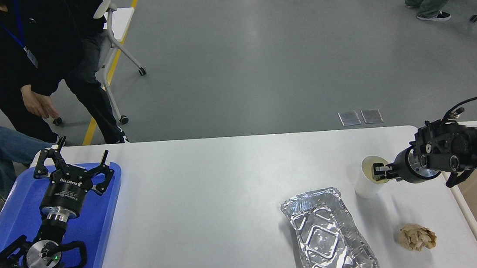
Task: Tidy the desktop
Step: 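Close the right gripper on the cup rim and lift it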
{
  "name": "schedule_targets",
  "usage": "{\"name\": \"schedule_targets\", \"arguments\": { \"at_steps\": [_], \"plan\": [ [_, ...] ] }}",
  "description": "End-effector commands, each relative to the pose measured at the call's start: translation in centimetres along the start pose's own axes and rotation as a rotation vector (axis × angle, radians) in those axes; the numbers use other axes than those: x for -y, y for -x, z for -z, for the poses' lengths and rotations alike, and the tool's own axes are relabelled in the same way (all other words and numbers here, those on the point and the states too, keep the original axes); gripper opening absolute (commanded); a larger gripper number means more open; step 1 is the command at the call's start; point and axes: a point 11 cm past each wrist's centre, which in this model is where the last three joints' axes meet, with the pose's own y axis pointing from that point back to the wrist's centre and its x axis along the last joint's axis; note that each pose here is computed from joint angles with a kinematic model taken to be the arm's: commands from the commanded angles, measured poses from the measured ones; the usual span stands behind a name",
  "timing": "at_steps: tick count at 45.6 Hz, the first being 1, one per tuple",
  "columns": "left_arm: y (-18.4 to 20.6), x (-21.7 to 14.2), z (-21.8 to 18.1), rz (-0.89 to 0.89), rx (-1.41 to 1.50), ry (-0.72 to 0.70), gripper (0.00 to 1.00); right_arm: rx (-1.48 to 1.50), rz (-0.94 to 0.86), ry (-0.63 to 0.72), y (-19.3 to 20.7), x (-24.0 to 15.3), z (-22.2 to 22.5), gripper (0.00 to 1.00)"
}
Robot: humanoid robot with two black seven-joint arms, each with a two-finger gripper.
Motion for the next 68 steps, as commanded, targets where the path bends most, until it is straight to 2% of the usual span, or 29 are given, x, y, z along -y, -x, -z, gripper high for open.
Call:
{"name": "schedule_targets", "arguments": {
  "at_steps": [1, 14, 22, 46, 55, 68],
  "plan": [
    [0.0, 0.0, 0.0, 0.0, 0.0, 0.0, 0.99, 0.013, 0.006, -0.002, 0.1, -0.2, -0.3, 0.0],
    [0.0, 0.0, 0.0, 0.0, 0.0, -0.002, 0.99, 0.008, 0.02, -0.021, -0.1, -0.9, 0.5, 0.0],
    [0.0, 0.0, 0.0, 0.0, 0.0, -0.002, 0.99, 0.018, 0.009, -0.032, -1.3, -2.6, 0.5, 0.0],
    [0.0, 0.0, 0.1, 0.0, -0.001, -0.002, 0.99, -0.114, 0.0, -0.151, -5.1, -15.2, 4.6, 0.0],
    [0.0, 0.0, 0.1, 0.0, -0.001, -0.002, 0.99, -0.151, 0.045, -0.148, -6.0, -19.0, 5.5, 0.0],
    [0.0, 0.0, 0.1, 0.0, -0.001, -0.002, 0.99, -0.203, 0.044, -0.141, -9.5, -26.7, 6.9, 0.0]
  ]
}}
